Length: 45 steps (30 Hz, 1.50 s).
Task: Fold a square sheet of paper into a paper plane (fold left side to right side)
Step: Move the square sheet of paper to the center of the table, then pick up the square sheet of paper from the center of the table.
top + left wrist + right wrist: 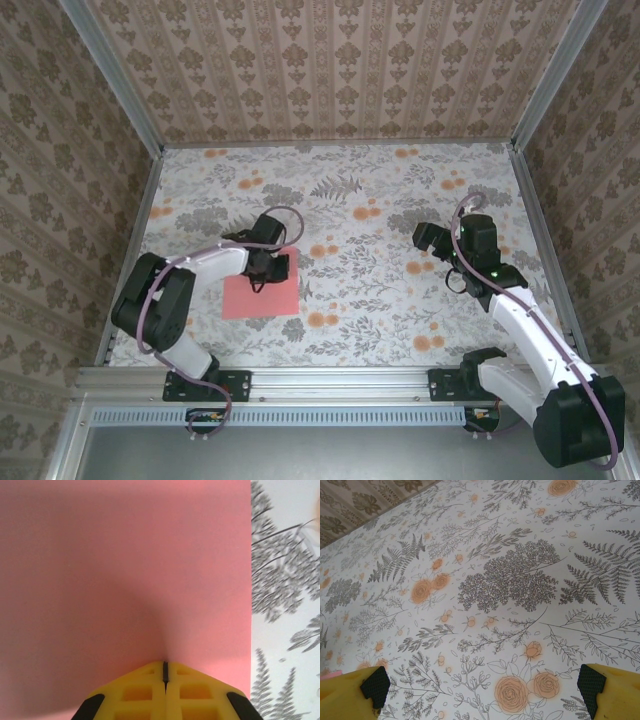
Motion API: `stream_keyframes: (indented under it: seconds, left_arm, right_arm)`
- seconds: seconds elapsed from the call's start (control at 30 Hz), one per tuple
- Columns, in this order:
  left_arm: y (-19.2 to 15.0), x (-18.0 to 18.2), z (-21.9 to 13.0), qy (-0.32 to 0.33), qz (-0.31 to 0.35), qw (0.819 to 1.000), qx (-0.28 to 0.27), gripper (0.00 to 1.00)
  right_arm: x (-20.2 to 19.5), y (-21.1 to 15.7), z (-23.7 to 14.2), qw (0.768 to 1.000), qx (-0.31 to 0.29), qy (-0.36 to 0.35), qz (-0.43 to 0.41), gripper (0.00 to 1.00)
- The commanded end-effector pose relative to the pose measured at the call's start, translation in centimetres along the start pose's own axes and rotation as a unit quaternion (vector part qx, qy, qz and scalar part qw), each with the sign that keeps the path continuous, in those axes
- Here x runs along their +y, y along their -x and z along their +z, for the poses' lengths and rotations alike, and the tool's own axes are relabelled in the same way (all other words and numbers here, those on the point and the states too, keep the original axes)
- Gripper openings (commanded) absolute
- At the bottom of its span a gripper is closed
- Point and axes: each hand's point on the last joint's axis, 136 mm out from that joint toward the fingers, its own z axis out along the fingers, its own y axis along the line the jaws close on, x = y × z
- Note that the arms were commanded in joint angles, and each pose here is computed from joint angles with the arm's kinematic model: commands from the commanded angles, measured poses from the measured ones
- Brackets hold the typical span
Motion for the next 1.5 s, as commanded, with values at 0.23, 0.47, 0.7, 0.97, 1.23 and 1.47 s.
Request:
stream_keyframes:
  seconds: [0.23, 0.47, 0.7, 0.97, 1.23, 1.47]
  left_arm:
    - [1.9, -6.8, 3.3, -0.053, 0.037, 0.997, 0.037, 0.00]
    - [4.0, -10.9, 5.6, -0.094, 0.049, 0.993, 0.051, 0.00]
    - [5.5, -12.5, 5.2, -0.116, 0.056, 0.991, 0.037, 0.02]
    - [8.3, -13.4, -1.4, -0.151, 0.073, 0.985, -0.031, 0.17]
    - [9.0, -10.1, -6.4, -0.155, 0.046, 0.984, -0.078, 0.27]
    - [6.5, -5.2, -5.4, -0.151, -0.009, 0.987, -0.055, 0.25]
  right_arm:
    - [0.5, 0.5, -0.2, 1.000, 0.001, -0.004, 0.000, 1.00]
    - [0.7, 0.0, -0.3, 1.000, 0.013, -0.003, 0.002, 1.00]
    - [1.0, -0.6, 0.1, 1.000, 0.024, -0.002, -0.001, 1.00]
    - [2.1, -1.1, 0.8, 0.999, 0.046, 0.003, -0.018, 1.00]
    - [5.1, -2.6, 2.8, 0.995, 0.087, 0.023, -0.053, 1.00]
    - [9.3, -4.6, 6.2, 0.985, 0.138, 0.039, -0.094, 1.00]
